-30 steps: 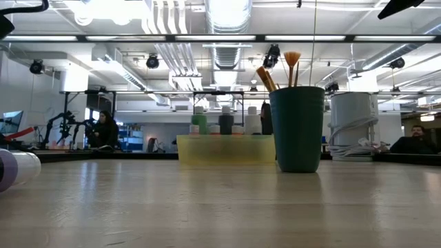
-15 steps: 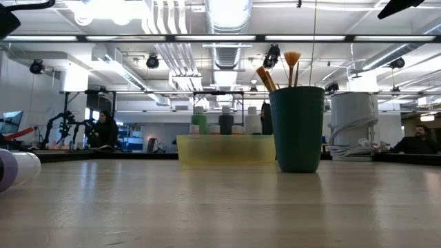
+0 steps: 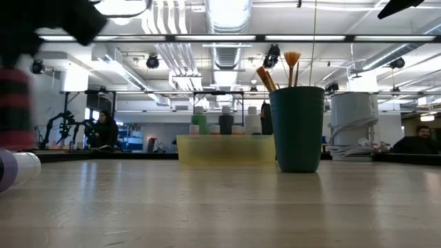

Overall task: Pick & Place Paint Supplies
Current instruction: Put the dark pink paint bottle into the yellow bin

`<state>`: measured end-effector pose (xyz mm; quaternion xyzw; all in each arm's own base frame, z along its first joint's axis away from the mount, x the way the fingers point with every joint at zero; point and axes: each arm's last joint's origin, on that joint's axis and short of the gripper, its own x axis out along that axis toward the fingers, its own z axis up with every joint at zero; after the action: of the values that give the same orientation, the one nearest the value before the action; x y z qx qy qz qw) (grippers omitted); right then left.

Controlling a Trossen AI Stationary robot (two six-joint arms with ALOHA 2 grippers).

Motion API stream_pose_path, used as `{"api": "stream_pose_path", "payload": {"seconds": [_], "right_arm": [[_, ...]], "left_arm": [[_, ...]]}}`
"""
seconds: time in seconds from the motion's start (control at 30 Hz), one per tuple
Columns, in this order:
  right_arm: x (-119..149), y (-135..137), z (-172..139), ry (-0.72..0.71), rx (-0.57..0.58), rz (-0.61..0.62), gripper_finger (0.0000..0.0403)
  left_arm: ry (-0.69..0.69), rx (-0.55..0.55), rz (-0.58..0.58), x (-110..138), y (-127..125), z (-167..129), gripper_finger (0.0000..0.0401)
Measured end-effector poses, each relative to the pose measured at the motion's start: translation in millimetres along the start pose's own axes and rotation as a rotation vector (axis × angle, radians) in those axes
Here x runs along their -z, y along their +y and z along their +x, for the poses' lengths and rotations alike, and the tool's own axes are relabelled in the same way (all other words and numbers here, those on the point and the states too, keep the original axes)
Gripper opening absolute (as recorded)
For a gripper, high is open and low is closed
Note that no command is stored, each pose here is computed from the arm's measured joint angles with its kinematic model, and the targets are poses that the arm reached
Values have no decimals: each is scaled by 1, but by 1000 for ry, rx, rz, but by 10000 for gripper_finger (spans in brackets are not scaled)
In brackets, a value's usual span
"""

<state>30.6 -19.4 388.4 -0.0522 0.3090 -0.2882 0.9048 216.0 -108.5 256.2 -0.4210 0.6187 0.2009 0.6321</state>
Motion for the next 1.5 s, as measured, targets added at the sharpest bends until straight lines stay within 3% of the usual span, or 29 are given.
{"api": "stream_pose_path", "payload": {"seconds": [0.27, 0.67, 1.07, 1.5], "right_arm": [[0, 0, 0, 0, 0, -1, 8], [0, 0, 0, 0, 0, -1, 8], [0, 0, 0, 0, 0, -1, 8], [0, 0, 0, 0, 0, -1, 8]], "left_arm": [[-113, 74, 36, -63, 8, -28, 123], [-312, 125, 242, -155, 8, -80, 123], [-339, -21, 421, -229, -3, -109, 123], [-352, -66, 430, -279, 12, -121, 123]]}}
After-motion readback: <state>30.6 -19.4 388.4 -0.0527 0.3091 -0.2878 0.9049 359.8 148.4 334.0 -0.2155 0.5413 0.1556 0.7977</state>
